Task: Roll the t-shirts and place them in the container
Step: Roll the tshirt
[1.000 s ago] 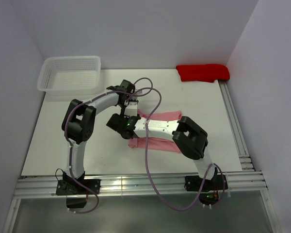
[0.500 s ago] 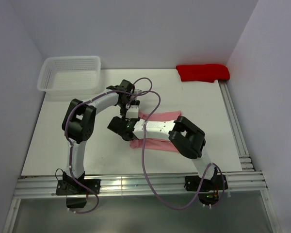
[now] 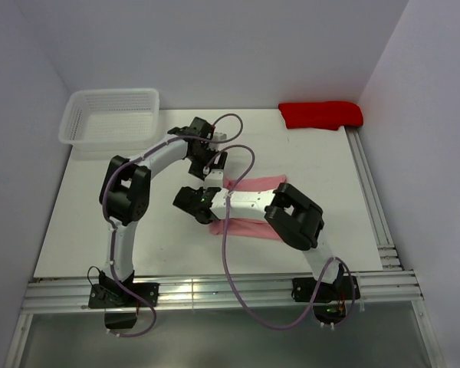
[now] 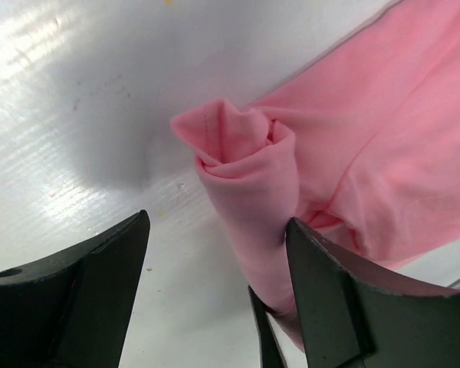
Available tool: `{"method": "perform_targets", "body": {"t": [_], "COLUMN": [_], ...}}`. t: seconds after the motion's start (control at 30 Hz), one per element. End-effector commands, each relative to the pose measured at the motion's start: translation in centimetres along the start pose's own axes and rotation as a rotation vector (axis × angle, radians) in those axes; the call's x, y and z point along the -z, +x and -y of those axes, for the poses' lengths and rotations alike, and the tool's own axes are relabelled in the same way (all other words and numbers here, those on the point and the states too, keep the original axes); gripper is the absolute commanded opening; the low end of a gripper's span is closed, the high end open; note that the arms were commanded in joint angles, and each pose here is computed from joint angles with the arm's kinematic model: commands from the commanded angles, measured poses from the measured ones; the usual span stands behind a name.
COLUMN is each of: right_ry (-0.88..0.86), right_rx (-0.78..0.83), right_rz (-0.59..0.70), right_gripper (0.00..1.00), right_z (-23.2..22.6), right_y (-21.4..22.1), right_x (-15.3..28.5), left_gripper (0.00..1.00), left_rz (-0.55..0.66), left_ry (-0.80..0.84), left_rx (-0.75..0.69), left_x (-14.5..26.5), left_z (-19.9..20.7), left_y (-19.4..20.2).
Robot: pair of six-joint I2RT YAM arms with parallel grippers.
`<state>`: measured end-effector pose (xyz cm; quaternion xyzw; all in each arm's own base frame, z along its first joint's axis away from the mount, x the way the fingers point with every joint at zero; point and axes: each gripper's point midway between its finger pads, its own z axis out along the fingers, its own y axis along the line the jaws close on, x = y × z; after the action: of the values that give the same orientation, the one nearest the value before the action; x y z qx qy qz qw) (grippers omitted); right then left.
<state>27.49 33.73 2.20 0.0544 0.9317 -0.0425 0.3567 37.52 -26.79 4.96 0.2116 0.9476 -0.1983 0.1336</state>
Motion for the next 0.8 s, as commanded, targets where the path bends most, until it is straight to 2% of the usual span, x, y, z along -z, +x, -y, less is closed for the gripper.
{"method": "perform_targets", "body": {"t": [0.0,0.07,0.1,0.13,0.17,0.2,0.27,0.37,0.6,0.77], "right_ry": [0.034,-0.002,-0.070,-0.124,-0.165,-0.269,-0.365,-0.560,-0.735,-0.753], "right_rx": [-0.001,-0.007,-0.052,-0.075,-0.044,-0.099,-0.128,-0.256,-0.437,-0.506], "right_rz": [-0.059,-0.083,-0.067,-0.069,-0.118,-0.099,-0.134,-0.130,-0.155,-0.185], "right_gripper": [0.43,0.35,0.27,0.23,0.19,0.17,0.17,0.14,0.12,0.12], "right_z": [1.4,1.8,0.5,0.0,0.5,-1.5,-1.6,-3.6,-4.0,-3.4], "right_y": [2.3,2.9,2.3,1.9,3.5,2.6,3.1,1.5,0.4,1.1], "right_x": [-1.1,-1.0,-1.1,-0.5,-0.8,-0.5,0.0,1.1,1.4,0.9], "left_gripper": [0.77,0.77,0.78,0.78,0.78,0.79,0.79,0.80,0.81,0.81], "left_rz": [0.060,0.063,0.070,0.076,0.080,0.082,0.100,0.096,0.089,0.076], "left_ry": [0.071,0.103,0.122,0.165,0.186,0.210,0.278,0.340,0.426,0.407], "left_rx": [-0.021,-0.010,-0.010,0.000,-0.009,-0.014,-0.025,-0.036,-0.031,-0.002], "left_x": [2.4,3.2,3.8,4.4,4.7,5.2,6.1,6.4,5.4,3.4], "left_z": [0.9,0.7,0.8,0.9,0.9,1.1,1.2,1.2,0.9,-0.3], "left_y": [-2.3,-2.3,-2.3,-2.2,-2.2,-1.8,-1.6,0.1,2.4,3.3]}}
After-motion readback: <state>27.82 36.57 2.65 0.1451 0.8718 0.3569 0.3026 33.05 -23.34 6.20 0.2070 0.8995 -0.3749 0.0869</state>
